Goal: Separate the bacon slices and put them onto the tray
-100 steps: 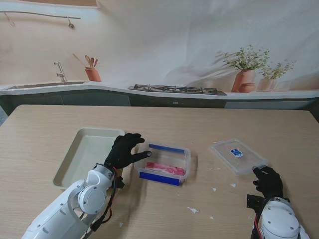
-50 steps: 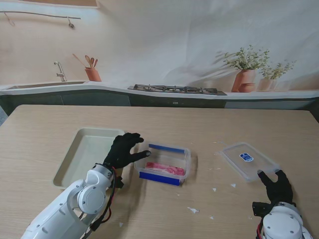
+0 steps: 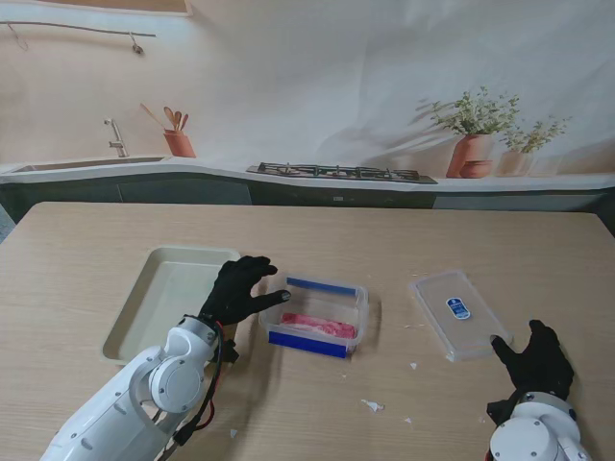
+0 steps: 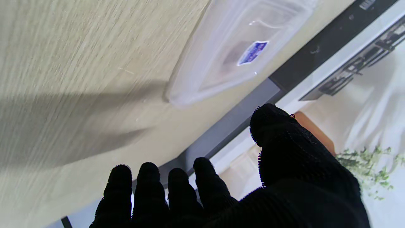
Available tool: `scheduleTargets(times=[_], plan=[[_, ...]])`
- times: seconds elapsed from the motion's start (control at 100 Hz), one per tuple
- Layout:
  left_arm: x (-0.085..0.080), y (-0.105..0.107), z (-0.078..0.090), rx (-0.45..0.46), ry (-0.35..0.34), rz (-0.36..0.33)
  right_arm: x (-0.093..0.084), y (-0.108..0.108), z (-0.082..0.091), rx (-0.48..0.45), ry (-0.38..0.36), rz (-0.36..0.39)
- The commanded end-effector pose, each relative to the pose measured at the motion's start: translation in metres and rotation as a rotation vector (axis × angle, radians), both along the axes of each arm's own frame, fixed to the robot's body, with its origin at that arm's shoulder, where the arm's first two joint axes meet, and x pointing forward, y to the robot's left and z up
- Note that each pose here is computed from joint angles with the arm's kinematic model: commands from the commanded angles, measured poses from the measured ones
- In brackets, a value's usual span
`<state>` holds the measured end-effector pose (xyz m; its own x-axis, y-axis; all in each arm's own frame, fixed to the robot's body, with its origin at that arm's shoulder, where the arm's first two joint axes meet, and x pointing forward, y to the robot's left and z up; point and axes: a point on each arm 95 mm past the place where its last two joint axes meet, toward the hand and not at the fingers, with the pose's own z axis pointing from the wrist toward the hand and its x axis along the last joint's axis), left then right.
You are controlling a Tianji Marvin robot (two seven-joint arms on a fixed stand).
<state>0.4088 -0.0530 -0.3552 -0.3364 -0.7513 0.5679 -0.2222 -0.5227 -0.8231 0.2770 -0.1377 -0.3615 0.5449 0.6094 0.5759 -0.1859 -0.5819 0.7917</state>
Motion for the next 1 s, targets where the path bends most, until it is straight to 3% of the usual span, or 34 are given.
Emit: scheduleTargets(times=[0.0,0.15,0.32,0.65,0.82,0.99], plan=[[-0.001,-0.002,0.000,0.001,0.008,-0.009,0.000,0.006,0.003,-0.055,0.033,0.026],[-0.001,-0.001,0.000,0.001,0.007,-0.008,0.004,0.010,0.005,-0.149,0.021,0.055],[-0.001,-0.001,0.000,-0.002,0.002,-0.008,0.011,0.014,0.015,-0.221,-0.094,0.137],[0.001,0.001,0.004,-0.023,-0.008,-0.039,0.030,0.043,0.057,-0.218,-0.248,0.318],[0.002,0.009,0.007,0.008,-0.020,-0.080,0.043,0.063,0.081,-0.216,-0.335,0.459],[0.003,0.018,0.011,0.038,-0.024,-0.109,0.058,0.089,0.102,-0.188,-0.354,0.586]])
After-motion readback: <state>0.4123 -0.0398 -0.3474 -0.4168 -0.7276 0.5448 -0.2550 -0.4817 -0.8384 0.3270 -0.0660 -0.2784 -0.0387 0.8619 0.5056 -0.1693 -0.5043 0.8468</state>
